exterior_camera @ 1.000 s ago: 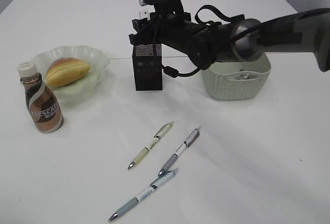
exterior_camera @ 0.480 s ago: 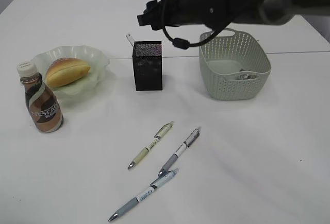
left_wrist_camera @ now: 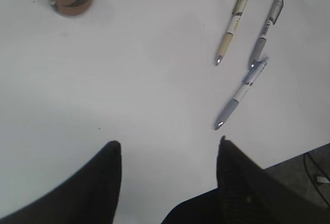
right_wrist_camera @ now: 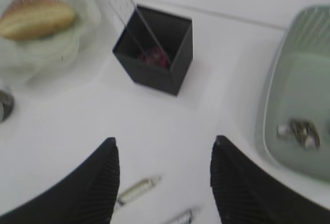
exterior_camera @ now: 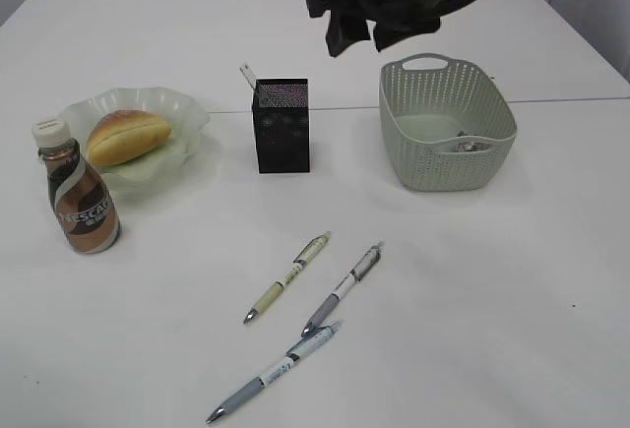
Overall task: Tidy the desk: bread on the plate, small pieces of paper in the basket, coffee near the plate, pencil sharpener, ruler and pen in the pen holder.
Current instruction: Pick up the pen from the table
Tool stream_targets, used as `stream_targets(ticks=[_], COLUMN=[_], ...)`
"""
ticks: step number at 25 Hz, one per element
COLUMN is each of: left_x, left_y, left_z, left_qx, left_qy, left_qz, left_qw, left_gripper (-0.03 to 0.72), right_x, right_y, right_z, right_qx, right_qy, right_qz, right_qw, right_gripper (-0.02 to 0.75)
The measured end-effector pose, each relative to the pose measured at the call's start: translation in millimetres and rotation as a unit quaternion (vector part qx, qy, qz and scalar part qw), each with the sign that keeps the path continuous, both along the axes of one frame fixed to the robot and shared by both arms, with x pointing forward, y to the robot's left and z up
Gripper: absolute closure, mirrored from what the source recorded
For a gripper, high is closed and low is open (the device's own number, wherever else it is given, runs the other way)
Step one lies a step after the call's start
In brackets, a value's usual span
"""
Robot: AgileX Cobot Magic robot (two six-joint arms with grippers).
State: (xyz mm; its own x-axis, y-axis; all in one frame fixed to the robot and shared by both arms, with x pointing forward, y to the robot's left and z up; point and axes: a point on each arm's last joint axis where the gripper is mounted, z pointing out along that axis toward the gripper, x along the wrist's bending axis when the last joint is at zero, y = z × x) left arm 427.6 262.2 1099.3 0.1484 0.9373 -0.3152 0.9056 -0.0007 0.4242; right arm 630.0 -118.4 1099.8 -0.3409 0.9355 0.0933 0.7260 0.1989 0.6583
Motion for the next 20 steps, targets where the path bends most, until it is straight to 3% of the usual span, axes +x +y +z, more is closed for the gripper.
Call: stream_targets(ticks=[6,10,13,16,20], left_x=[0.3,6.6,16.4,30.3,57.1], left_y=[-1.9,-7.0,-23.8,-54.4,-95.0], left_z=[0.6,-3.9,-3.0,-1.0,-5.7], left_qx=[0.0,-0.007,-0.005,0.007,0.027], left_qy=[-0.011,-0.002,-0.003,-0.011,0.002], left_qz=[-0.025,-0.043,-0.082,-0.143,-0.185], left_qw=[1.0,0.999,0.997,0.99,0.982], left_gripper=[0.254,0.254,0.254,0.254,0.254], right_x=[-35.5,-40.0,-45.5,-48.0,-50.7], right_y=[-12.5,-13.4,-13.6,-13.9,-14.9], right_z=[10.8,19.2,26.9,31.0,35.4], right_qx=[-0.044,-0.042,-0.028,-0.022,-0.021], right_qy=[0.149,0.156,0.155,0.153,0.148], right_qz=[0.001,0.002,0.006,0.007,0.011], right_qw=[0.988,0.987,0.987,0.988,0.989], right_gripper=[0.322,0.323,0.323,0.323,0.323])
